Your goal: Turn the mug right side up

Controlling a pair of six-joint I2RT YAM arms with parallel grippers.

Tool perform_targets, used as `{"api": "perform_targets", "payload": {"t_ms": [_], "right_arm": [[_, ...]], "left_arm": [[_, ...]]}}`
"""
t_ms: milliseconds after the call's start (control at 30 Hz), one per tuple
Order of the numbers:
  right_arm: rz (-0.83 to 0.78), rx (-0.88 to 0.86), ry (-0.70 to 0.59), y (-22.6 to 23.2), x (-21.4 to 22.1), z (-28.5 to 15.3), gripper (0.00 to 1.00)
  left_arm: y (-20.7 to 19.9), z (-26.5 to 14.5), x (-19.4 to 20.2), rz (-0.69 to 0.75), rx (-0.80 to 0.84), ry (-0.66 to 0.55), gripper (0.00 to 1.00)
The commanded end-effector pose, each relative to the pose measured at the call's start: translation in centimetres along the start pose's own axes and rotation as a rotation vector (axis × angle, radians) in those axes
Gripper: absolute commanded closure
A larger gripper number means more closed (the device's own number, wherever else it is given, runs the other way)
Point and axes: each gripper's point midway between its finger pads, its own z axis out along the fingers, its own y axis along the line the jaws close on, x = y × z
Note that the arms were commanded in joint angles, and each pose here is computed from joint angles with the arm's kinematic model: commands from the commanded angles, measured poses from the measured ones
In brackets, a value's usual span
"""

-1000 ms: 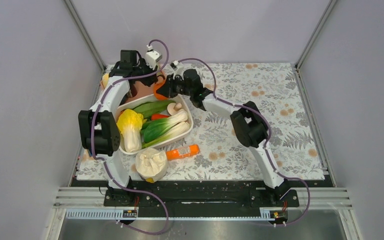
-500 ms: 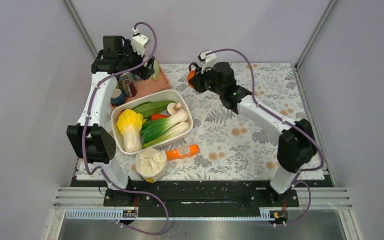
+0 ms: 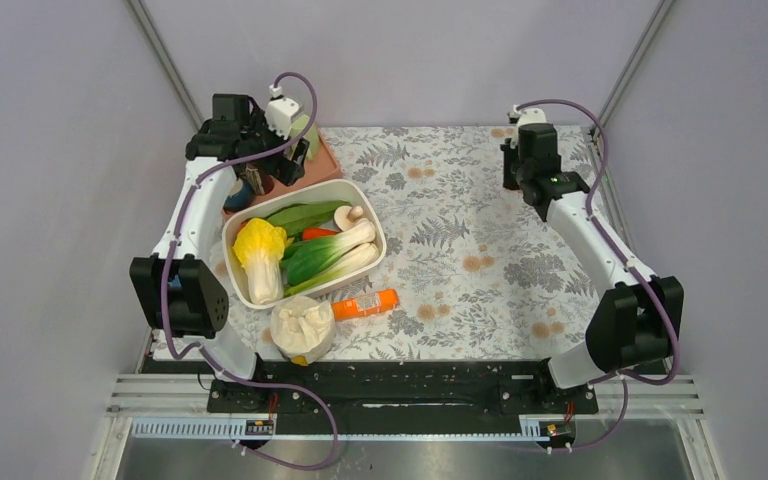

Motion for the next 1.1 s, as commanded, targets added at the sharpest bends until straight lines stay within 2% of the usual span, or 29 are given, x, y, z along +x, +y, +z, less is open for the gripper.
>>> {"api": "perform_targets", "payload": {"t_ms": [0, 267, 633, 833, 1067], "right_arm": [[0.015, 0.118, 0.039, -4.9, 0.2, -1.2, 1.0], [0.131, 0.133, 0.229, -9.1, 4.6, -0.7, 1.0], [0.413, 0.316, 0.386, -16.0, 12.8, -5.2, 1.0], [0.533, 0.369, 0.555, -17.4, 19.9, -5.1, 1.0], [0.592, 0.397, 0.65, -17.9, 24.3, -4.6, 1.0]], "left_arm": [[0.5, -1.6, 0.4, 0.018, -0.056, 0.0, 0.01], [0.0, -1.1, 2.5, 0.004, -0.041, 0.045, 0.01], [-0.5, -0.9, 5.0, -0.008, -0.014, 0.082, 0.01], [0.0, -0.9, 6.3, -0.019, -0.018, 0.106, 0.01], [1.8, -1.7, 7.8, -0.033, -0.066, 0.14, 0.01]]}}
